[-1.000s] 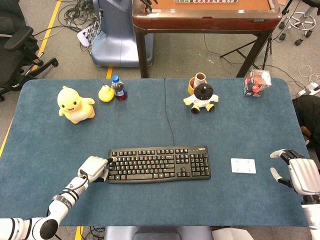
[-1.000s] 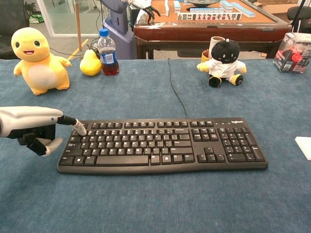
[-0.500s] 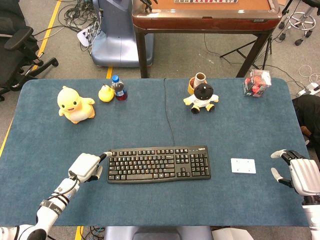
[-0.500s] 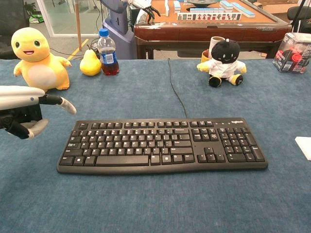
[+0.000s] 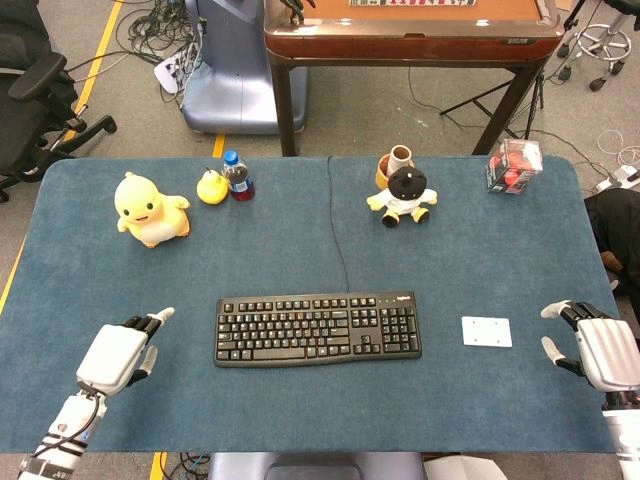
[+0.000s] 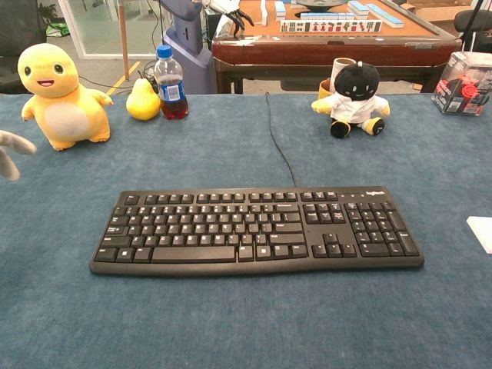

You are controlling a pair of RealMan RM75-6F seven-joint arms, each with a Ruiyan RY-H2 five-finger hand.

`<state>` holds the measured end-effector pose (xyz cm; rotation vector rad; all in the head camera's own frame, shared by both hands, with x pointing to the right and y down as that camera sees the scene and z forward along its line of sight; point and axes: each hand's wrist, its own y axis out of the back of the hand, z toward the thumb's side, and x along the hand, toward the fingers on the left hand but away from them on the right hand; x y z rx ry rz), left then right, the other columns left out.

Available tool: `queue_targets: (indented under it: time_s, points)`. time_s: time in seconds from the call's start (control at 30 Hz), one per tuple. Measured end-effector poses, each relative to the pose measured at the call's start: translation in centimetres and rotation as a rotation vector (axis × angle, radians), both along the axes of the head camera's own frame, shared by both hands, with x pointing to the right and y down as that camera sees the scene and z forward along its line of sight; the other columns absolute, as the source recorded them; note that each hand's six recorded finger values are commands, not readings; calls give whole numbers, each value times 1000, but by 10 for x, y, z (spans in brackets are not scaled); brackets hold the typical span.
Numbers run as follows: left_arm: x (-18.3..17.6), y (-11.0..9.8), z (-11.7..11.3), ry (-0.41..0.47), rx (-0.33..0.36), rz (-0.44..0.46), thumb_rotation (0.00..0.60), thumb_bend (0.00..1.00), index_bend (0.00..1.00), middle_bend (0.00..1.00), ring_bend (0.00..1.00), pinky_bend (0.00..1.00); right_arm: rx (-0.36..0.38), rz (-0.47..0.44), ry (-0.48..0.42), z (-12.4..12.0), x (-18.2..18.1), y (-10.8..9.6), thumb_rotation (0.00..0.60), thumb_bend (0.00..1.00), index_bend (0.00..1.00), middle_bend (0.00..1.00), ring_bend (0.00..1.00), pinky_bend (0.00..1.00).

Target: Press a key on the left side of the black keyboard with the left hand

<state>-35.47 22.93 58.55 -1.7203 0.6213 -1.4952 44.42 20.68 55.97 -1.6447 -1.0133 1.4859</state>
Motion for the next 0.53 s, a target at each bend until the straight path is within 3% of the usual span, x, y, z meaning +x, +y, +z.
queue_targets:
  time_s: [0.2,0.53]
  points:
    - [-34,27,-14,-60,23,-81,600,531,166,287,313,589,0,0,17,1,-1,1,600,313,441,420,356,559]
    - [-75,29,-21,-74,33,-166,600,523,190,288,313,588,-17,23,23,5,5,0,600,312,440,420,356,559]
